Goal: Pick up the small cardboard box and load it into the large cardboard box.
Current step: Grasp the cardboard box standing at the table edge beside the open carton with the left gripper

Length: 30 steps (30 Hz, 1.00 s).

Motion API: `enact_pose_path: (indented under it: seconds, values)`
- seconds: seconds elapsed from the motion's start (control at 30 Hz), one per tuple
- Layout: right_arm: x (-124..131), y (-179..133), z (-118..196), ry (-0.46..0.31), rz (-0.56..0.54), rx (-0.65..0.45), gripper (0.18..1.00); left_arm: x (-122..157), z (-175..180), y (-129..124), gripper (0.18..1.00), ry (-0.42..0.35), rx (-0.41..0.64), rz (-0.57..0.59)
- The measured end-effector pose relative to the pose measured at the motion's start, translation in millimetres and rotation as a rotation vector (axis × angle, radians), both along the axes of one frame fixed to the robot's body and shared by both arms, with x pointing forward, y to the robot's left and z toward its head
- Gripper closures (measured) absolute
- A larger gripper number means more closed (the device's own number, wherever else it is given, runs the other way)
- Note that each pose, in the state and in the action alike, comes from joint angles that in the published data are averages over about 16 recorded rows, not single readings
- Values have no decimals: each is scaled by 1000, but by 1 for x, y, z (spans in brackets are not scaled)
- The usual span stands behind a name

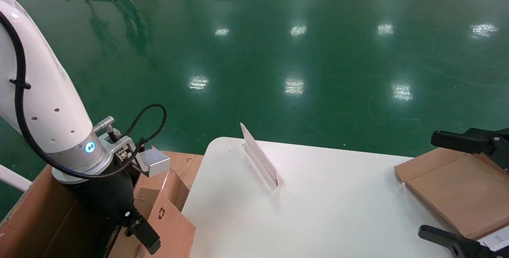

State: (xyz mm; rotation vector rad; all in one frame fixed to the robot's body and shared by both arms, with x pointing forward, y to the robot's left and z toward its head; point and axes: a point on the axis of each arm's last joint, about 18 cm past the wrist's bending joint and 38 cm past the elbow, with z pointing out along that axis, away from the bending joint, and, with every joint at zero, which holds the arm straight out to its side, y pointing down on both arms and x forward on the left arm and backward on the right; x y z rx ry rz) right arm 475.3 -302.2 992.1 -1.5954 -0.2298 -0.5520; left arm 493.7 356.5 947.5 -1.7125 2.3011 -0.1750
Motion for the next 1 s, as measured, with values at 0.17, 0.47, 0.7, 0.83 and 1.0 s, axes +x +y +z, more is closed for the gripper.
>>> enact_pose_path:
  seconds: [0.17,0.47,0.7,0.83,1.0]
  values:
    - [0,0,0,0,0,0,184,0,0,0,189,-1,-2,1]
    - [0,0,0,0,0,0,184,0,-1,0,190,-1,-3,1]
    - [0,0,0,0,0,0,186,0,-1,0,192,-1,-3,1]
    - [0,0,0,0,0,0,187,0,-1,0,216,-2,-3,1]
    - [0,0,0,0,0,0,219,0,-1,0,253,-2,-3,1]
